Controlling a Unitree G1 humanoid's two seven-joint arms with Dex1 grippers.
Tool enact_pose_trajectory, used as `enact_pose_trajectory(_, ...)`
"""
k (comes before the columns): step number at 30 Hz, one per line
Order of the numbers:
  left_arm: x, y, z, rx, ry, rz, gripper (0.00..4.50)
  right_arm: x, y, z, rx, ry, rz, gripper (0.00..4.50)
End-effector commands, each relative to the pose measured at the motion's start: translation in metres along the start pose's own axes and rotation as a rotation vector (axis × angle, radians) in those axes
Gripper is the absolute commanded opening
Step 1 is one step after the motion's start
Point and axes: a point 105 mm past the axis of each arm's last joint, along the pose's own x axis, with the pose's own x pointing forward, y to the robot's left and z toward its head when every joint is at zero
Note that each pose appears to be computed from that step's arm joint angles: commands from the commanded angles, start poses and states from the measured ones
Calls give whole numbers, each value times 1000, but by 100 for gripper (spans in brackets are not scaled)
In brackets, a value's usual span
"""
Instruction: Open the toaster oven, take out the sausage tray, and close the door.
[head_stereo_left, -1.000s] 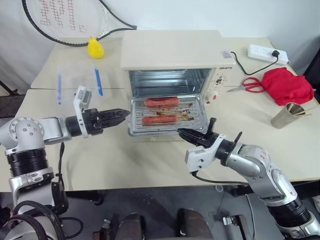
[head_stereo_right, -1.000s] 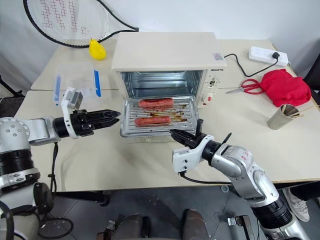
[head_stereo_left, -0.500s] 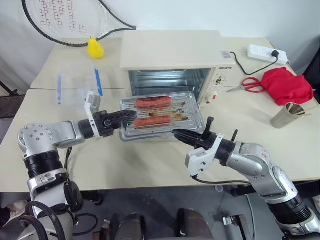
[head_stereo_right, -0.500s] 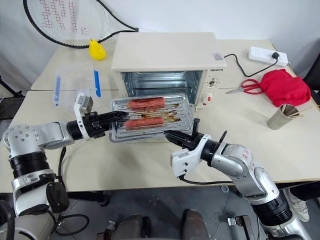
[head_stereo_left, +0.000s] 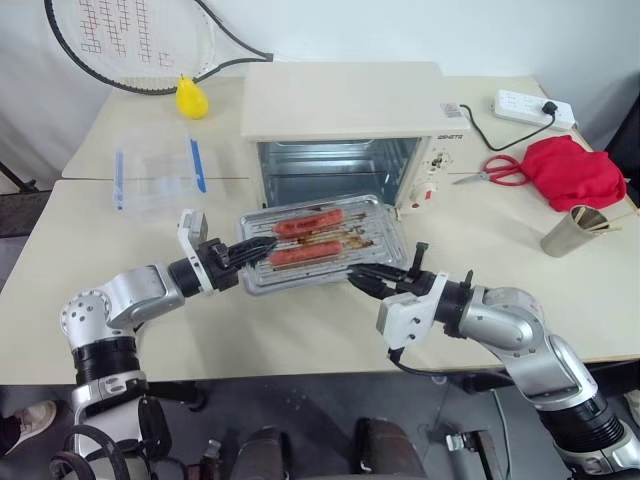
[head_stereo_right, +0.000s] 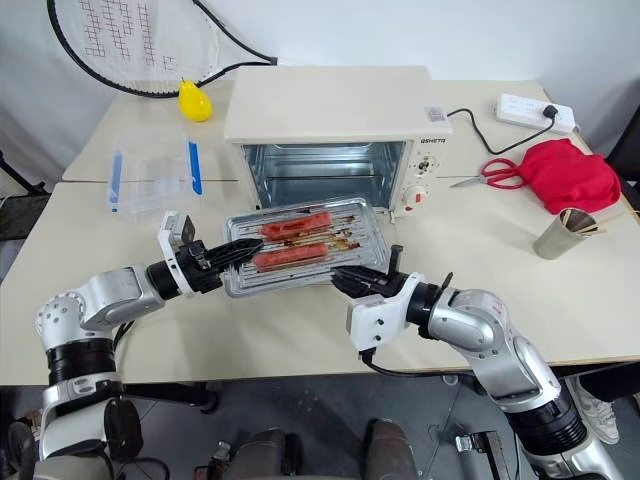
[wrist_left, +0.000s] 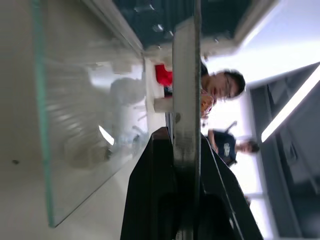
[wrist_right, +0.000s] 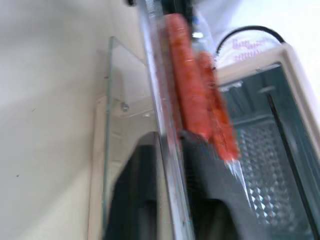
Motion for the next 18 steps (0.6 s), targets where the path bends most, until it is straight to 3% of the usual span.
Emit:
enact_pose_trajectory(1, -19, -6, 7, -13, -81, -55, 0, -14, -13, -2, -11, -2, -51, 193)
enact_pose_trajectory(4, -41, 2, 5, -16, -112, -58, 0, -26, -12, -11, 57, -7, -53, 296)
enact_pose_trajectory(7, -63, 2, 2, 4, -120, -81, 0, -43, -13, -35, 152, 48, -78, 296)
enact_pose_trajectory(10, -89, 3, -4, 14, -127, -95, 0, -60, -12, -64, 244, 116, -112, 230)
enact_pose_trajectory(13, -109, 5, -12, 15, -150, -104, 0, -72, -4, -79, 282, 125, -95, 131)
enact_pose_trajectory(16, -142, 11, -16, 0, -288, -101, 0, -81, 10, -101, 376, 134, -56, 28)
enact_pose_trajectory(18, -154, 15, -14, -4, -385, -94, 0, -82, 17, -111, 480, 141, -41, 3)
